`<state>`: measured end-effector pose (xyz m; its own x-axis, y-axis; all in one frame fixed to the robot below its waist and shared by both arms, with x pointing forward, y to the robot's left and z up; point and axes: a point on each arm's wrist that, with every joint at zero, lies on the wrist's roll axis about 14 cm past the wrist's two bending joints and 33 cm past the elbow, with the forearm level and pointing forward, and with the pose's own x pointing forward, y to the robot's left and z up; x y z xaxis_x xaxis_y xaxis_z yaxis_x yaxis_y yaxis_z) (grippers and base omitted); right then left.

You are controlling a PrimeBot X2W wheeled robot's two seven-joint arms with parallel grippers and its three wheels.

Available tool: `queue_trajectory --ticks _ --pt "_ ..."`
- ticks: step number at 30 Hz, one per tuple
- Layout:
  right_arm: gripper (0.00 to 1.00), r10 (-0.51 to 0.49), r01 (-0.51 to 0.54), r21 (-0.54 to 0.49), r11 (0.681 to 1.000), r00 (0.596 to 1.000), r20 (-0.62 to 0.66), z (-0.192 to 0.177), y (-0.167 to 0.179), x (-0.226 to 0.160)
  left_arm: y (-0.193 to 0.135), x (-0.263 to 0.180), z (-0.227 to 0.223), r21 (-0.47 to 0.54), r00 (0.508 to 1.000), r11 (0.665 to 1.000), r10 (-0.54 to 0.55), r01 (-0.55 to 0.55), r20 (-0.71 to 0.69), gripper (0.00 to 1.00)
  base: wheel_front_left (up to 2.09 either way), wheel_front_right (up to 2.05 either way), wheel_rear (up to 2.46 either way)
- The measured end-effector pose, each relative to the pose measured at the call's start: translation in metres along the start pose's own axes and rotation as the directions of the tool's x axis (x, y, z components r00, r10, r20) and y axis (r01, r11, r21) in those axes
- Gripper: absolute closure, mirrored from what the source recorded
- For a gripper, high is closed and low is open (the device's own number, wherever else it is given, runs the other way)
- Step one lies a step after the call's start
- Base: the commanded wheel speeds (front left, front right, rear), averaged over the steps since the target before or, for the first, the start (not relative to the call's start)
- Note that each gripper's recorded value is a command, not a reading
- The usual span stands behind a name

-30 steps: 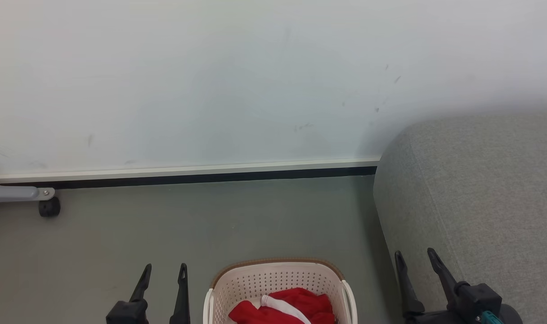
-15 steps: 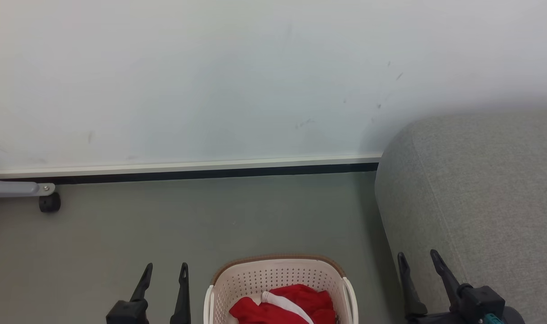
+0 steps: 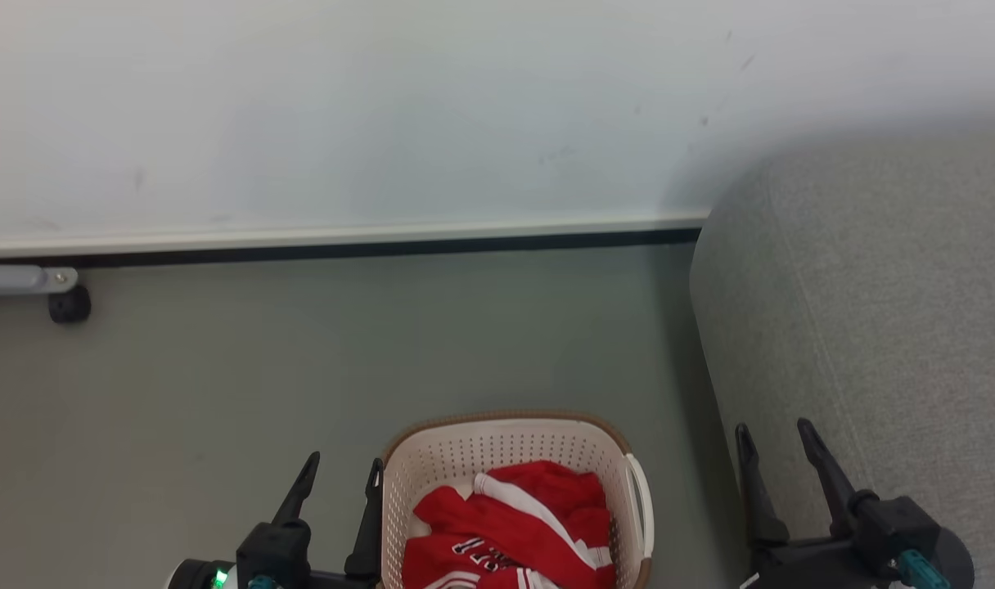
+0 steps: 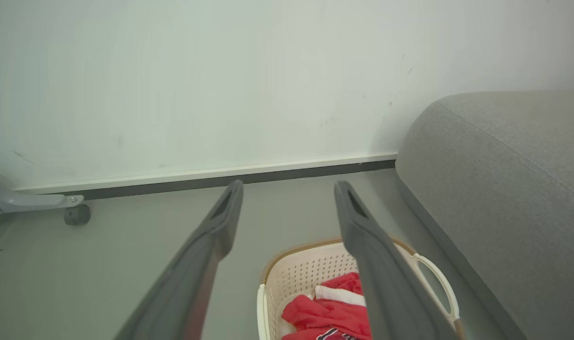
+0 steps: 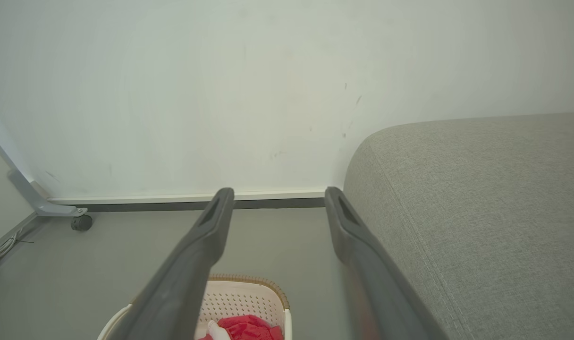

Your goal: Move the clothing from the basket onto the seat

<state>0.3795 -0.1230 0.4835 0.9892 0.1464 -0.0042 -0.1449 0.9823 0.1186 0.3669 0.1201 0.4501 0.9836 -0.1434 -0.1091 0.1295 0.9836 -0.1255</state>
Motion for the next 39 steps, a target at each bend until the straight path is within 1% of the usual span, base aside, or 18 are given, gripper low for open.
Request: queue_trajectory --ticks 4,7,15,17,19,22,26,37,39 --pt "0.0 -0.01 0.01 -0.003 1.0 1.0 -0.008 -0.004 -0.005 0.011 -0.007 0.007 -0.022 0.004 0.997 0.999 -0.032 0.032 -0.07 0.0 0.0 0.0 0.0" --pt "0.0 -0.023 0.023 -0.007 1.0 1.0 -0.012 -0.007 -0.011 0.019 -0.018 0.016 -0.035 0.025 0.991 0.996 -0.079 0.083 -0.107 0.0 0.0 0.0 0.0" --pt "0.0 -0.059 0.058 -0.02 0.998 0.998 -0.018 -0.015 -0.028 0.036 -0.049 0.048 -0.066 0.039 0.959 0.976 -0.204 0.216 -0.195 0.0 0.0 0.0 0.0" --pt "0.0 -0.07 0.07 -0.024 0.997 0.997 -0.009 -0.014 -0.034 0.043 -0.058 0.055 -0.076 0.054 0.946 0.965 -0.238 0.256 -0.222 0.0 0.0 0.0 0.0" --pt "0.0 -0.08 0.08 -0.029 0.996 0.997 -0.002 -0.013 -0.039 0.05 -0.067 0.061 -0.087 0.062 0.925 0.951 -0.279 0.304 -0.257 0.0 0.0 0.0 0.0" --pt "0.0 -0.083 0.084 -0.045 0.995 0.996 0.011 -0.013 -0.043 0.061 -0.075 0.068 -0.106 0.068 0.898 0.936 -0.31 0.347 -0.313 0.0 0.0 0.0 0.0" --pt "0.0 -0.087 0.089 -0.066 0.994 0.996 0.027 -0.013 -0.05 0.075 -0.086 0.074 -0.133 0.073 0.847 0.906 -0.359 0.418 -0.391 0.0 0.0 0.0 0.0" --pt "0.0 -0.106 0.105 -0.101 0.989 0.994 0.002 -0.039 -0.069 0.099 -0.1 0.088 -0.202 0.055 0.726 0.849 -0.413 0.525 -0.55 0.0 0.0 0.0 0.0" --pt "0.0 -0.105 0.105 -0.104 0.989 0.994 0.003 -0.043 -0.071 0.105 -0.103 0.087 -0.214 0.051 0.698 0.834 -0.425 0.549 -0.576 0.0 0.0 0.0 0.0"
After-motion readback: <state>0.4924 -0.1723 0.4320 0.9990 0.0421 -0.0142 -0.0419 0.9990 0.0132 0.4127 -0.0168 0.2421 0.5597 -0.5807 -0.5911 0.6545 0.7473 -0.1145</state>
